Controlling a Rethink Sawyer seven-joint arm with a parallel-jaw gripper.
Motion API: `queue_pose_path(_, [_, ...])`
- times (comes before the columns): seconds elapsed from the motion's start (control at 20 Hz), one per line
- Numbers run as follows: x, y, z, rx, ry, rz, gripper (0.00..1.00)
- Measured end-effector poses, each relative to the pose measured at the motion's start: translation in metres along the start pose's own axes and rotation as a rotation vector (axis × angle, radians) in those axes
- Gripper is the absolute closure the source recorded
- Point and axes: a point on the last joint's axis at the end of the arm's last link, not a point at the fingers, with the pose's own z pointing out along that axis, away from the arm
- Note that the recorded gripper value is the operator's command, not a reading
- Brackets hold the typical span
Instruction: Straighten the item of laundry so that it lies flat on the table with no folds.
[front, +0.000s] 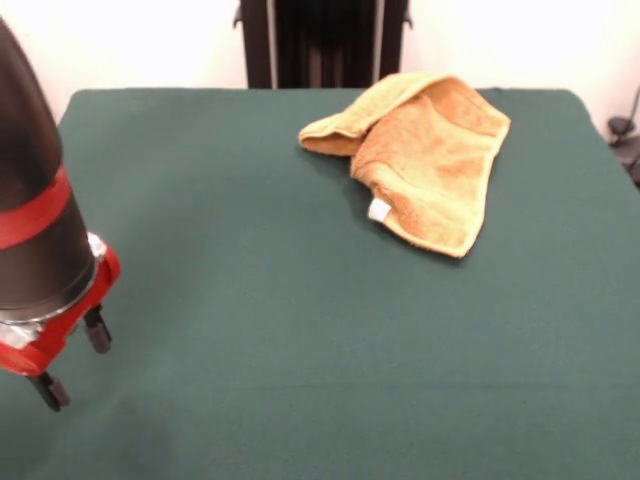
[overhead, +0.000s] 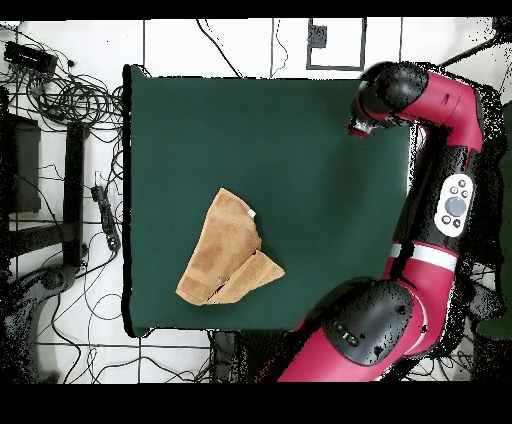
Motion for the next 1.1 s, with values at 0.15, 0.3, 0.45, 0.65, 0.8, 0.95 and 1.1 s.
queue_pose_path(0.15, [-0.013,0.004,0.006,-0.010,-0.005,-0.014,0.00])
queue_pose_path(0.3, [-0.021,0.009,0.010,-0.024,-0.023,-0.022,0.00])
queue_pose_path(0.45, [-0.025,0.014,0.012,-0.040,-0.043,-0.029,0.00])
queue_pose_path(0.65, [-0.021,0.022,0.014,-0.058,-0.068,-0.040,0.00])
queue_pose_path(0.8, [-0.013,0.024,0.009,-0.060,-0.070,-0.041,0.00])
queue_pose_path(0.95, [-0.001,0.024,-0.001,-0.062,-0.065,-0.032,0.00])
queue_pose_path(1.1, [0.011,0.023,-0.010,-0.056,-0.056,-0.023,0.00])
